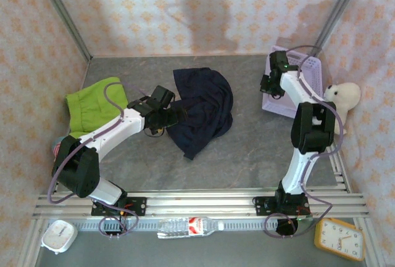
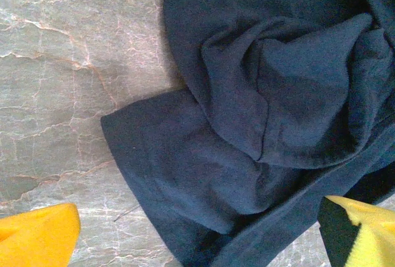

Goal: Fold and stack the mixed laundry pile

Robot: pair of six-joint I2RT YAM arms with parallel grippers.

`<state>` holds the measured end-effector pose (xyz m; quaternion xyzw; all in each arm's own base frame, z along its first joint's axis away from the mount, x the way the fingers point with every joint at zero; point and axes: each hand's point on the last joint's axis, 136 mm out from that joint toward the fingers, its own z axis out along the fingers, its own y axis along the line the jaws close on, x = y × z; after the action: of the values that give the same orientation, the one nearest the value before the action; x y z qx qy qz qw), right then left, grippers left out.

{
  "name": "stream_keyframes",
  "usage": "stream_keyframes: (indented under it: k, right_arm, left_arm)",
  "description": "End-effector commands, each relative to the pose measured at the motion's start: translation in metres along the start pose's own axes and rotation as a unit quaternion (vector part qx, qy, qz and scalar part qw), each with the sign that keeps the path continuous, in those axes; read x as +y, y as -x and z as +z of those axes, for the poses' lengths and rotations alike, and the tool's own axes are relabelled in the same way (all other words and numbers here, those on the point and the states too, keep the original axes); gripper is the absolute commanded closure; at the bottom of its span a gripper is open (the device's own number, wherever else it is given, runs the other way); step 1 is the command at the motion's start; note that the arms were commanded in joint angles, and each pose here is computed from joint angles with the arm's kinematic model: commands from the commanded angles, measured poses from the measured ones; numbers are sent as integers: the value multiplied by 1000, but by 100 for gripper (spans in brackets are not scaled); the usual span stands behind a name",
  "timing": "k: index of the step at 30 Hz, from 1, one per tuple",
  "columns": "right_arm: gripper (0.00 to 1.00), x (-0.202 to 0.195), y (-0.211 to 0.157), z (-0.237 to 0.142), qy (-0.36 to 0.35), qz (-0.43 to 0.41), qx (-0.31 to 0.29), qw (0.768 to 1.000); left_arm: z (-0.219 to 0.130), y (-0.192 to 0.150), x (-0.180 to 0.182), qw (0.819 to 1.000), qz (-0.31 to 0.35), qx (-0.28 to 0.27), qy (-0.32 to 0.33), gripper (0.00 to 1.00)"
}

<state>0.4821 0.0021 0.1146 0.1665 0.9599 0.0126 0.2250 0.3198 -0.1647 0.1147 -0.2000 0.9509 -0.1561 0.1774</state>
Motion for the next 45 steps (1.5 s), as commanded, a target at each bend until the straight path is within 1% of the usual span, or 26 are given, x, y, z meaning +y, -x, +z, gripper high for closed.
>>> stream_keyframes:
  k: [1,3,5,7,8,11,13,16,17,19,22,25,27,30,33,34,35,36,37,38,39,41,42,45]
  right_arm:
    - [79,-37,9,14,-88,37,26,995]
    - [67,-37,14,24,-92,44,38,994]
    - [56,-32,18,25,-83,48,43,994]
    - [43,-24,20,18,-60,57,39,996]
    - [40,-18,21,11,-42,64,34,997]
    - [37,-8,17,-10,-14,82,21,996]
    - [34,4,9,-25,2,82,10,997]
    - [31,30,-8,-49,17,59,-6,998]
    - [30,41,-15,-55,25,52,-10,998]
    - [29,66,-33,-66,46,31,-11,998]
    - [27,103,-61,-75,75,9,-9,997]
    - [27,153,-95,-77,134,-13,14,991]
    - [27,182,-117,-73,153,-41,34,987]
    - [27,208,-143,-59,151,-62,62,985]
    - [27,227,-163,-40,157,-59,89,982]
    - [28,229,-169,-31,154,-54,99,982]
    - [29,231,-172,-25,152,-47,107,981]
    - [32,232,-176,-18,149,-40,117,981]
    - [40,234,-179,-13,149,-34,125,980]
    - [57,236,-182,-9,150,-27,134,979]
    - [70,239,-182,-9,153,-20,136,979]
    - [86,242,-173,-20,166,-11,124,978]
    - [99,242,-166,-28,169,-6,117,979]
    - [100,236,-134,-64,191,15,88,978]
  left_arm:
    - [-8,-5,20,999,-10,-9,30,0]
    - [-9,-8,25,999,-12,-10,33,0]
    - [-8,-12,30,999,-11,-8,37,0]
    - [-7,-15,35,999,-11,-5,42,0]
    - [-6,-17,36,999,-11,-2,42,0]
    - [1,-23,39,999,-12,8,39,5]
    - [7,-26,39,999,-11,14,38,12]
    - [18,-27,41,999,-8,18,44,26]
    - [22,-27,42,999,-7,19,45,28]
    - [32,-26,41,999,-8,21,48,29]
    - [44,-20,32,999,-15,17,36,28]
    - [56,-16,25,999,-18,16,29,29]
    - [65,-17,23,999,-14,24,31,32]
    - [74,-19,25,999,-7,34,40,45]
    - [79,-21,29,998,-1,38,48,65]
    - [80,-22,30,998,-1,38,49,69]
    - [79,-22,30,998,-1,39,48,69]
    - [79,-22,30,998,-1,37,48,72]
    - [79,-23,31,998,-1,38,48,77]
    - [78,-22,30,998,-2,37,47,84]
    - [77,-21,30,998,0,37,47,91]
    - [73,-20,29,998,0,35,49,98]
    - [70,-18,30,998,0,33,53,100]
    - [60,-8,33,998,-6,26,61,100]
